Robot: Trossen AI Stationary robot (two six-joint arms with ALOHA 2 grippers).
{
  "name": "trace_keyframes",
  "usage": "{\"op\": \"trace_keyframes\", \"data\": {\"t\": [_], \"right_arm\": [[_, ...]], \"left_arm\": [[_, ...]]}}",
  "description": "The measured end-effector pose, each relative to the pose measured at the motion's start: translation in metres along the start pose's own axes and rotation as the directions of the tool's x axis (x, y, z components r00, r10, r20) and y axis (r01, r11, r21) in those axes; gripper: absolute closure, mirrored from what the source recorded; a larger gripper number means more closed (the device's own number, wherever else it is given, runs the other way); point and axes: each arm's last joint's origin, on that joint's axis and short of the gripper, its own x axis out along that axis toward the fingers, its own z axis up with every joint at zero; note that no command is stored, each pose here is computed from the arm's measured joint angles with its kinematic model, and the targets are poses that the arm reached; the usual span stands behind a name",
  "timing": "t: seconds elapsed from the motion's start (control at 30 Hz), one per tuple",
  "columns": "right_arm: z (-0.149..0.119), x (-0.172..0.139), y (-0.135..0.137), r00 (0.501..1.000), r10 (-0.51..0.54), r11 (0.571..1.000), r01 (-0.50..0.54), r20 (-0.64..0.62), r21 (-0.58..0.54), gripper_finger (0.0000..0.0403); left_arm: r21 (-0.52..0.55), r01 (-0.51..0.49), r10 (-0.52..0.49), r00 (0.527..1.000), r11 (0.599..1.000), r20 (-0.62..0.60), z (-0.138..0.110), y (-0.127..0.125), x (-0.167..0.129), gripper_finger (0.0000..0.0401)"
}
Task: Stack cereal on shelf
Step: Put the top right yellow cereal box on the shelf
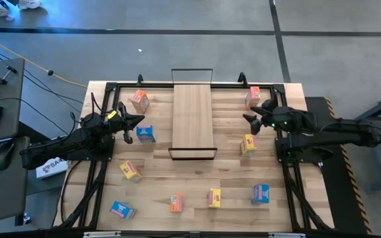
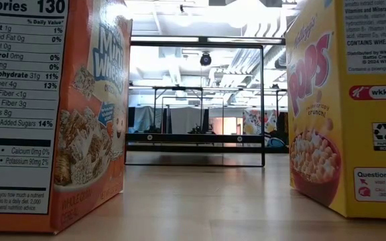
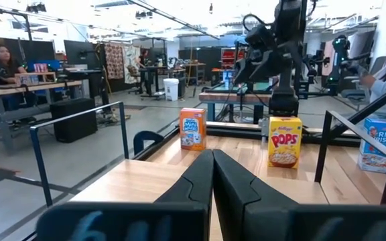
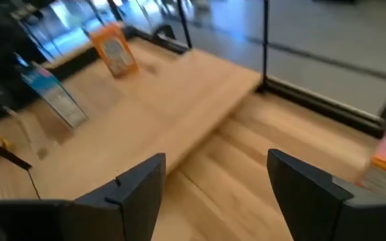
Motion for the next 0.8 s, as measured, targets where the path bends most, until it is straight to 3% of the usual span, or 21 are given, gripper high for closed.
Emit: {"op": "trace_keyframes", "data": {"t": [0.23,0.57,0.8], "right_arm": [[0.019,-0.008,0.01,0.962,-0.077,0.989,0.107,-0.262,0.1,0.015],[0.024,-0.008,0.019,0.85,-0.083,0.956,0.216,-0.52,0.2,0.015],[0.016,-0.005,0.02,0.74,-0.086,0.914,0.325,-0.667,0.243,0.015]], "left_arm": [[-0.001,0.001,-0.001,1.0,1.0,-0.012,-0.001,0.0,0.0,0.04],[-0.002,0.001,-0.001,1.0,1.0,-0.03,-0.003,0.0,0.0,0.04],[-0.002,0.001,-0.001,0.999,1.0,-0.032,-0.003,0.0,0.0,0.04]]}}
